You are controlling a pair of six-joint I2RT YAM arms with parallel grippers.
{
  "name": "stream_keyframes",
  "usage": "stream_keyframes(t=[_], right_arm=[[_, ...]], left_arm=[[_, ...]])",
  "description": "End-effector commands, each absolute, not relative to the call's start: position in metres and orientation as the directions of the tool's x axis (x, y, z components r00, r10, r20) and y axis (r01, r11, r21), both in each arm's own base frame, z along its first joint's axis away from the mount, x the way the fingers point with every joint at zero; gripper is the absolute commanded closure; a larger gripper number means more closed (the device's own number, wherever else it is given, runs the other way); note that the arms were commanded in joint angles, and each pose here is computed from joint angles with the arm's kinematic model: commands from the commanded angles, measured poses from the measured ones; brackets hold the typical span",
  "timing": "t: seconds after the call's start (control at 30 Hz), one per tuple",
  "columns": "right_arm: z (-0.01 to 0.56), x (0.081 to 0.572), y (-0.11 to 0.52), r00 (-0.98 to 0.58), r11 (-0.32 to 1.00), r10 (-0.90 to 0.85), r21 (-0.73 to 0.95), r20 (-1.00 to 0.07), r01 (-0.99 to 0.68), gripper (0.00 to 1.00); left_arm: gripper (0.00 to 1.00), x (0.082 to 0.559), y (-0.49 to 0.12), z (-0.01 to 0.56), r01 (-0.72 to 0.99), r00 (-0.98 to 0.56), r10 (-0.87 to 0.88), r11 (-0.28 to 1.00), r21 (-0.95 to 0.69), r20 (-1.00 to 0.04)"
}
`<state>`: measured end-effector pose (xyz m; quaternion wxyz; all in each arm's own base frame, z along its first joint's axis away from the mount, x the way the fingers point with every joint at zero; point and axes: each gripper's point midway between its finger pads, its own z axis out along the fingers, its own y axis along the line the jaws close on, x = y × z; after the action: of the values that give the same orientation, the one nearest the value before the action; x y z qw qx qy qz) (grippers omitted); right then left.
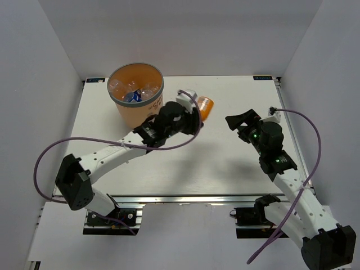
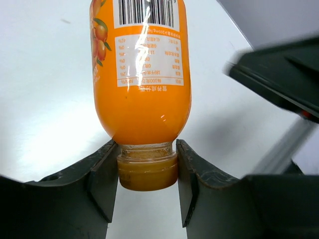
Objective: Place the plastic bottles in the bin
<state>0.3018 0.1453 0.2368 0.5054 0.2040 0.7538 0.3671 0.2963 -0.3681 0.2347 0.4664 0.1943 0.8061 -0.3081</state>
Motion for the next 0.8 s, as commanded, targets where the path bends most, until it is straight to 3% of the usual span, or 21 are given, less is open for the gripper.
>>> stream_keyframes(t=[0.0,0.17,0.33,0.5,0.6,0.77], right_arm=[[0.240,0.306,0.100,-0.273,0.732,0.663,0.680,-0.697,0.042,0.11],[0.229,0.302,0.081,-0.245,0.792,0.605,0.604,-0.758,0.089,0.11],[0.215,0.301,0.076,-0.278,0.823,0.564,0.556,-0.777,0.116,0.11],[0.217,0.302,0.083,-0.298,0.839,0.532,0.540,-0.793,0.060,0.11],[0.215,0.301,0.082,-0.311,0.850,0.514,0.523,-0.799,0.063,0.11],[0.215,0.299,0.083,-0.322,0.866,0.483,0.499,-0.814,0.037,0.11]], left_arm=[[1.00,0.334,-0.305,0.325,0.478,-0.321,-0.150,0.827,-0.297,-0.935],[1.00,0.365,-0.227,0.375,0.314,-0.193,-0.239,0.904,-0.290,-0.952],[0.99,0.400,-0.169,0.369,0.101,-0.198,-0.257,0.955,-0.280,-0.946],[0.45,0.414,-0.145,0.359,-0.031,-0.224,-0.263,0.964,-0.263,-0.938],[0.04,0.420,-0.132,0.362,-0.091,-0.222,-0.272,0.962,-0.258,-0.936],[0.02,0.417,-0.125,0.381,-0.102,-0.177,-0.286,0.957,-0.272,-0.942]])
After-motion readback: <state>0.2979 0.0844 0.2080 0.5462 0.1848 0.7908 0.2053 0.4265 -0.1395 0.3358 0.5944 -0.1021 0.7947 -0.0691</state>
